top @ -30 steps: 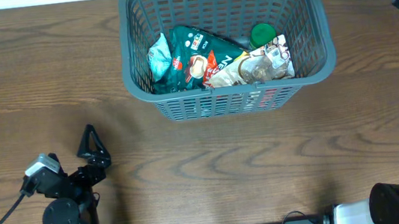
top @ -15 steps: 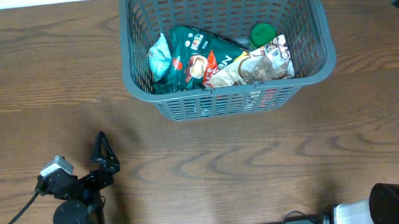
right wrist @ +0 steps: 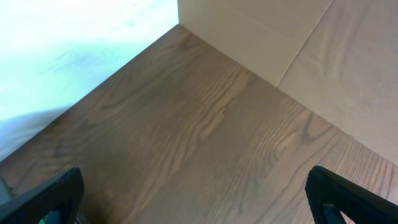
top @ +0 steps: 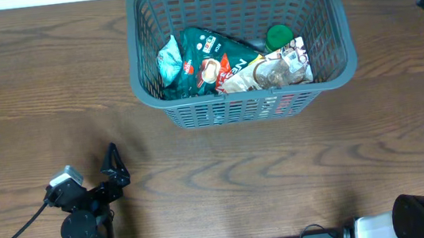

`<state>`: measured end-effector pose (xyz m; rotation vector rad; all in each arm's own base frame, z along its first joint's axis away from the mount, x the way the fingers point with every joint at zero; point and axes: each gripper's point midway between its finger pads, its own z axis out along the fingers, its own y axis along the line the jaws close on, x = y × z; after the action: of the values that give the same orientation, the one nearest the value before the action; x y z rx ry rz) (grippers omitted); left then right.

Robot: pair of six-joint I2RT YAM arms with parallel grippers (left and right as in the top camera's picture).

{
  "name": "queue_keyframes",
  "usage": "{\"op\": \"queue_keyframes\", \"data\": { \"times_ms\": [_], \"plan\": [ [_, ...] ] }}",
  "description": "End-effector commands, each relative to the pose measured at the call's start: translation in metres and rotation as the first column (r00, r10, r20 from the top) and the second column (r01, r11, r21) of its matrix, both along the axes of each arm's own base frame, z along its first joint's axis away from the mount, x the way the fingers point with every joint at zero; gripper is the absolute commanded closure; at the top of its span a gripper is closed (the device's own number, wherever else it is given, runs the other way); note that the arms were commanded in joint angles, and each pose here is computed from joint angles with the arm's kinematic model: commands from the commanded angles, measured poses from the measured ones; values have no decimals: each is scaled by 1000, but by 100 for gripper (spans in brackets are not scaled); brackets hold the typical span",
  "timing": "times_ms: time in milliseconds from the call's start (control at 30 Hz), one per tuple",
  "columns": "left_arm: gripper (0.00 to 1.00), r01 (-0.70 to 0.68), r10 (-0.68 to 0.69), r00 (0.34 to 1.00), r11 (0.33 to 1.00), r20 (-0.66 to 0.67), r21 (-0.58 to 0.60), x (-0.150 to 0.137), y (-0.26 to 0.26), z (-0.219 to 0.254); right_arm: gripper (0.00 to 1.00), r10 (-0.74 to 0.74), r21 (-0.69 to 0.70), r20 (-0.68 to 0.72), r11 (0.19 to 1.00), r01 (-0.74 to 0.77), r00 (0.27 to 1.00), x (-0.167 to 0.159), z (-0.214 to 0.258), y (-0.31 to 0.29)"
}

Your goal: Pack container

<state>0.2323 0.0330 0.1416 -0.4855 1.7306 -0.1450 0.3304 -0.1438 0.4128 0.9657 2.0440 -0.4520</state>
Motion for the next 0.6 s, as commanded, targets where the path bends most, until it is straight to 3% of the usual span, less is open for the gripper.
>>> {"op": "queue_keyframes", "data": {
  "times_ms": [0,167,333,567],
  "plan": [
    [1,22,-21,999,1000,-39,21,-1,-3,-12,1,-18,-2,5,1000,18,1000,-3,1,-3],
    [1,81,-67,995,977,-76,199,-1,-4,-13,1,-18,-2,5,1000,18,1000,-3,1,-3],
    [1,141,-100,987,912,-123,385,-1,-4,-13,1,-18,-2,5,1000,18,1000,-3,1,-3],
    [1,186,-122,980,847,-157,499,-1,-6,-13,1,-18,-2,5,1000,18,1000,-3,1,-3]
  ]
}}
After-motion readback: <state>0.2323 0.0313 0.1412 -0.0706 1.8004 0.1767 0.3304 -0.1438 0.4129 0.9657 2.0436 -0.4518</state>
